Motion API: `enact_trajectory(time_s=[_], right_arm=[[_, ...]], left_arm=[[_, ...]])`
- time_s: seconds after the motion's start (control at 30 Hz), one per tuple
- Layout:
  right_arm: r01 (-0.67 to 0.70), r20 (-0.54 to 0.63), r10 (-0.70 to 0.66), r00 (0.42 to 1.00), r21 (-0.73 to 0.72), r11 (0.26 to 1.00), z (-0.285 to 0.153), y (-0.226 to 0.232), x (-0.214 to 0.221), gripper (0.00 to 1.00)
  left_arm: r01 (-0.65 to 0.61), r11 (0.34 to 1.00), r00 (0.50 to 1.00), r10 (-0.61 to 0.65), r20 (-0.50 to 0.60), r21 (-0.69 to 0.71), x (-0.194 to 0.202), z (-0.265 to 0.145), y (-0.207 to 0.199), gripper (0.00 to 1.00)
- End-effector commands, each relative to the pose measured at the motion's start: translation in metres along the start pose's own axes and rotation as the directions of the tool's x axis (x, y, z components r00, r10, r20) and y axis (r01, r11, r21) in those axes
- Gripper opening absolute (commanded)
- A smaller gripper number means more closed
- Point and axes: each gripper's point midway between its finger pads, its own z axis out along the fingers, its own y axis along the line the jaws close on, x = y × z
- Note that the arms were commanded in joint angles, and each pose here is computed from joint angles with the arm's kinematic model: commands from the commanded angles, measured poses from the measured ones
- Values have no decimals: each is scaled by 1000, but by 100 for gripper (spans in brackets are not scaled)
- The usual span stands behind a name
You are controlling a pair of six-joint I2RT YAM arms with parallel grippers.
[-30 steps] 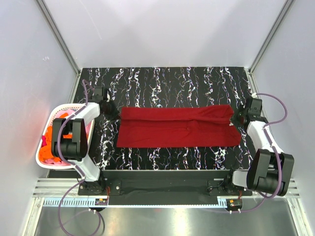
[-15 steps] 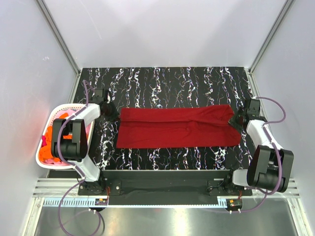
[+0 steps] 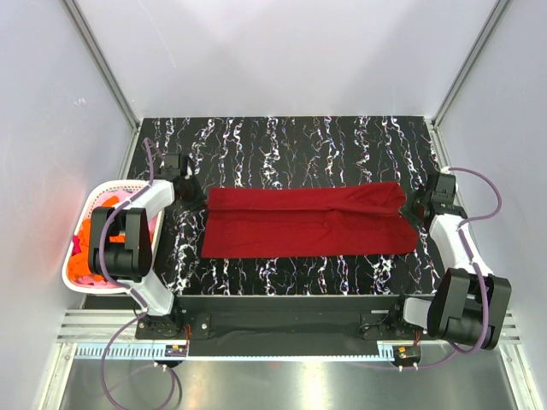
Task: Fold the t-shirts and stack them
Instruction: Fold the tshirt
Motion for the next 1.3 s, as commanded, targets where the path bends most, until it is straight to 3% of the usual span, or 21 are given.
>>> enact_trajectory(time_s=[0.0,0.17,0.27,0.3,0.33,0.43,0.57,0.67,0.87,1.07,1.27], right_arm=[[-15,34,14,999,28,999,-4,-7,-2,0],[-32,12,32,999,38,999,-2,-12,8,0],[-77,-10,77,997,20,997,-4,-11,20,14],[-85,-14,85,996,9,996,-5,-10,22,26],[-91,-23,91,996,6,996,-5,-10,25,30],[-96,-21,96,995,4,995,-12,-8,24,38],[-99,44,102,994,-74,992,-33,16,-6,38],[-86,14,89,996,-160,983,-36,44,-10,34],[118,-81,-142,986,-249,961,-15,115,20,34],[169,-204,-237,950,-303,938,21,147,56,33],[219,-304,-263,916,-169,961,69,110,88,32]], left_arm=[[2,1000,997,-1,80,-20,-18,-9,0,0],[-5,999,997,8,81,-37,-16,-8,5,0],[-2,999,996,6,88,-39,-17,-10,5,2],[-9,999,996,12,87,-35,-17,-13,4,17],[-17,999,996,19,84,-31,-16,-15,2,23],[-58,998,993,62,104,-36,-22,-32,-4,21],[-103,995,978,101,182,5,-36,-58,-31,27],[-140,989,976,128,176,57,-33,-59,-58,28],[-170,981,984,163,75,99,-21,-25,-87,24],[-157,988,988,157,4,13,-10,11,-66,24],[-132,986,991,128,-44,-100,-2,34,-37,24]])
